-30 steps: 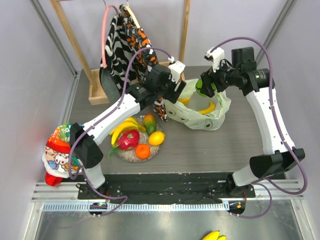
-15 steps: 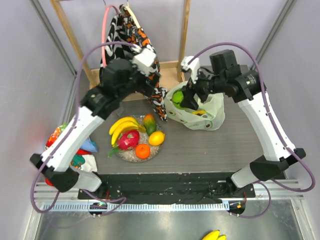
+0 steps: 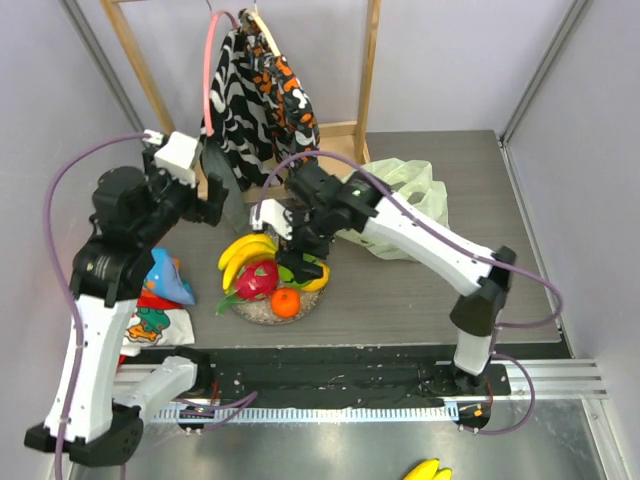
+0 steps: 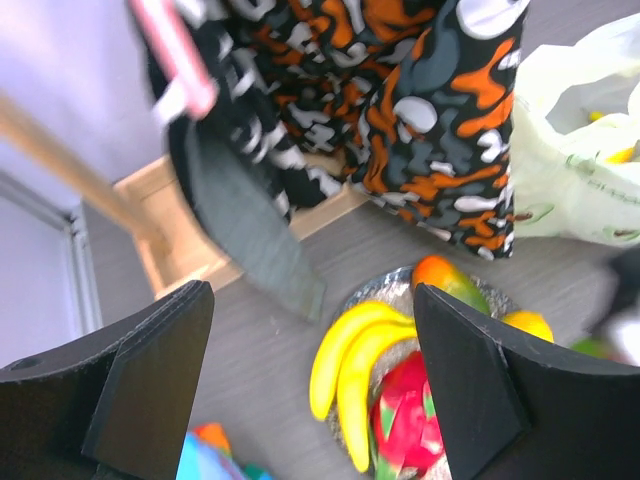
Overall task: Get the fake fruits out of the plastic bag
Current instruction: Place the fake fruit on the plate.
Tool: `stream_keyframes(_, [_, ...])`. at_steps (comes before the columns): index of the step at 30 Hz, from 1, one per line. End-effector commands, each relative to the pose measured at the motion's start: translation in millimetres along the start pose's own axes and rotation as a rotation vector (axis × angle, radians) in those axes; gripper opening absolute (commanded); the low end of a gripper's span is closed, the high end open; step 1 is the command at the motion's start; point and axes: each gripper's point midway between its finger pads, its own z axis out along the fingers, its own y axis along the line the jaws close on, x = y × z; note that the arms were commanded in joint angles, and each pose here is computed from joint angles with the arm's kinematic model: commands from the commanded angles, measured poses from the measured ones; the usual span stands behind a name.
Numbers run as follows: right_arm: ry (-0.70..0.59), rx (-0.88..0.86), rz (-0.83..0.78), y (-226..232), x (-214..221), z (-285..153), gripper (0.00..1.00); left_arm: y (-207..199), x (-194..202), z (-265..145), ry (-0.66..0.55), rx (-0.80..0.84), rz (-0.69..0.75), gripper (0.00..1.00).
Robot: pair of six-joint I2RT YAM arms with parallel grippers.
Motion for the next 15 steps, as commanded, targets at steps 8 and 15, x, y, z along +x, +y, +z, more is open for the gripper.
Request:
stream_keyframes(8, [0.104, 0.102, 0.044, -67.5, 8.8, 94.7, 0.54, 5.0, 12.0, -54.0, -0.044, -0.018, -0.089, 0.85])
stream_keyframes(15, [0.13, 0.122, 0.054, -81.6, 15.3, 113.3, 0.59, 6.4, 16.8, -55.2, -0.041, -0.023, -0.096, 0.84])
